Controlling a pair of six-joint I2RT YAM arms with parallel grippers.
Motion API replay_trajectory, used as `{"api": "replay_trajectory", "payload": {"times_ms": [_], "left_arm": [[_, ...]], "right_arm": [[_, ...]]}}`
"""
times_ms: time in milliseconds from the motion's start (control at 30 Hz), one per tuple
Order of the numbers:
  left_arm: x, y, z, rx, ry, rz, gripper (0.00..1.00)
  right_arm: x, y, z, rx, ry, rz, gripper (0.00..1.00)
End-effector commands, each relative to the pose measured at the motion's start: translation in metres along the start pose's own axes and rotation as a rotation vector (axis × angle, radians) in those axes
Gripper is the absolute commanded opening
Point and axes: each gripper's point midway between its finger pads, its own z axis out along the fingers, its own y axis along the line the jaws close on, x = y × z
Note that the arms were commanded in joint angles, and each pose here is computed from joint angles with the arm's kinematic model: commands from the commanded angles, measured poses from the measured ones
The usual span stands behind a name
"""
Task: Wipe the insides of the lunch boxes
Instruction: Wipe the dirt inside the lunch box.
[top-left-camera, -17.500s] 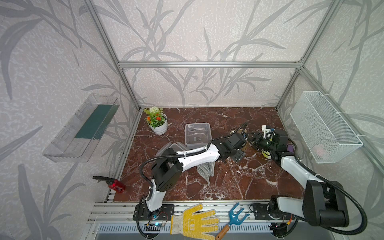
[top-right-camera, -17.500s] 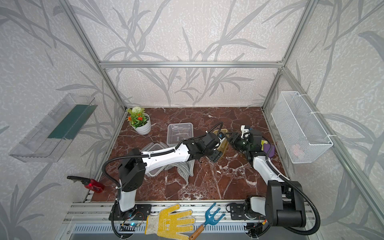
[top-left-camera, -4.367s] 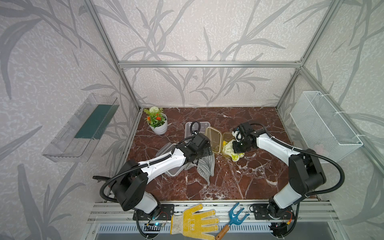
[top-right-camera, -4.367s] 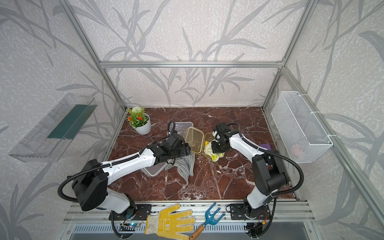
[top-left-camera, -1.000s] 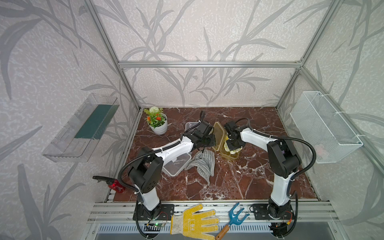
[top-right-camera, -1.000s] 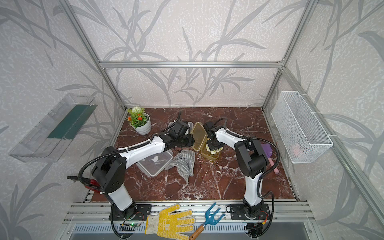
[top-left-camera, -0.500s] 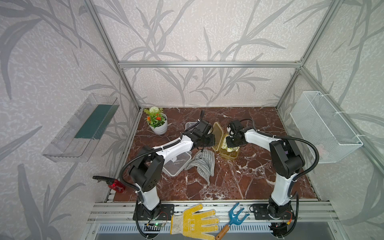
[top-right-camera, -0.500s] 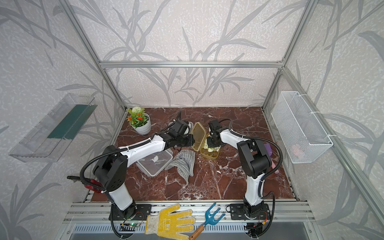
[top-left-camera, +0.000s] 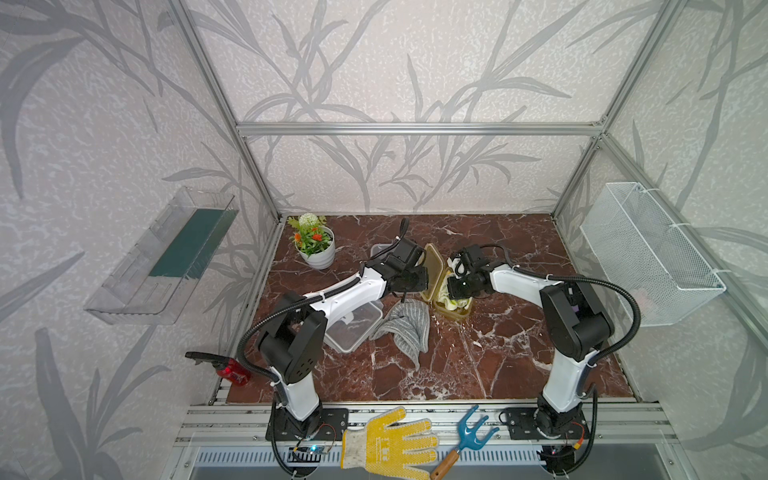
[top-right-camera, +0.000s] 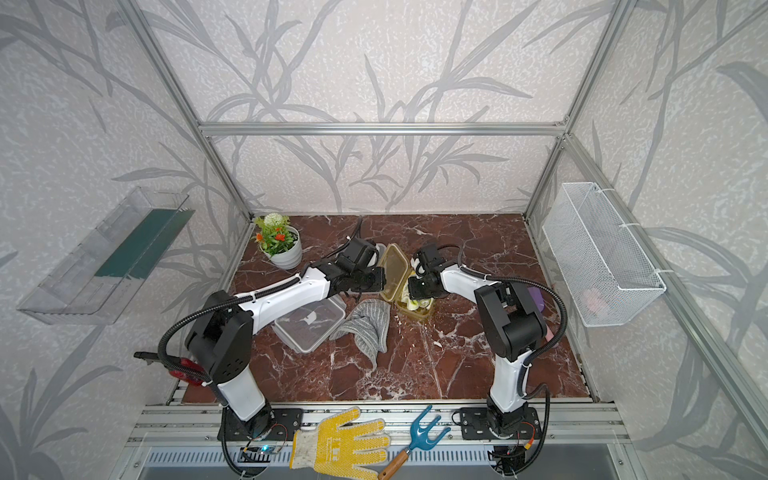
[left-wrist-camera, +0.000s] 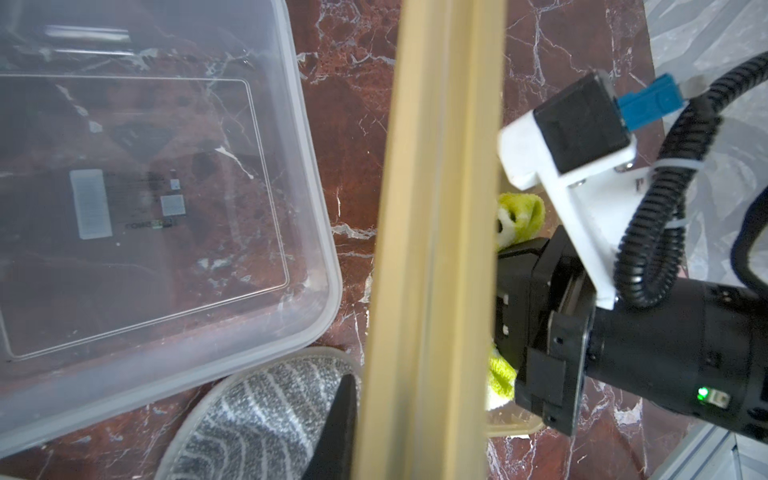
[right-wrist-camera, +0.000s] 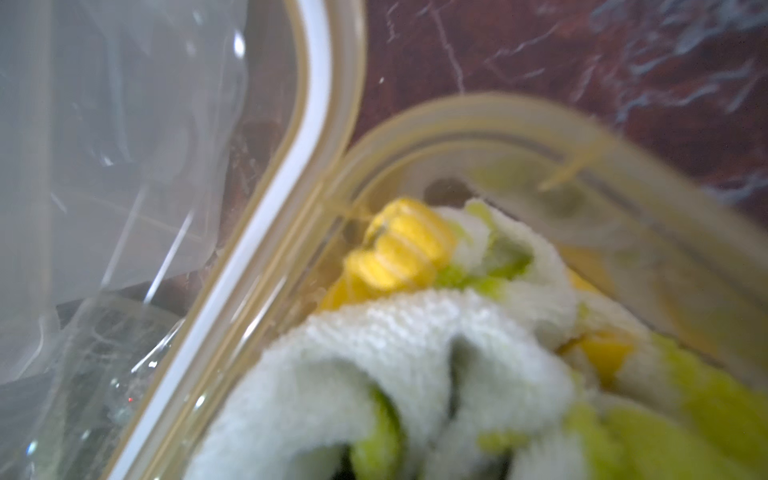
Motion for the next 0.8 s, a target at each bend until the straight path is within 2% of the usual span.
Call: {"api": "replay_trajectory", "payload": {"times_ms": [0, 133, 367, 767], "left_arm": [[0.012, -0.023, -0.004, 0.07, 0.063, 0.027, 0.08], [0.009, -0.021, -0.004, 0.051, 0.053, 0.031, 0.08], [0.011, -0.003, -0.01, -0.015, 0.042, 0.048, 0.08], [0.016, 0.012, -0.023, -0.072, 0.035, 0.093, 0.08]], "right_arm": [[0.039, 0.049, 0.004, -0.208, 0.121, 0.008, 0.0], [0.055, 0.07, -0.001, -0.245, 0.178, -0.019, 0.0], [0.075, 0.057, -0.009, -0.111, 0.3, -0.091, 0.0], [0.084, -0.023, -0.032, 0.422, 0.47, -0.313, 0.0]]}}
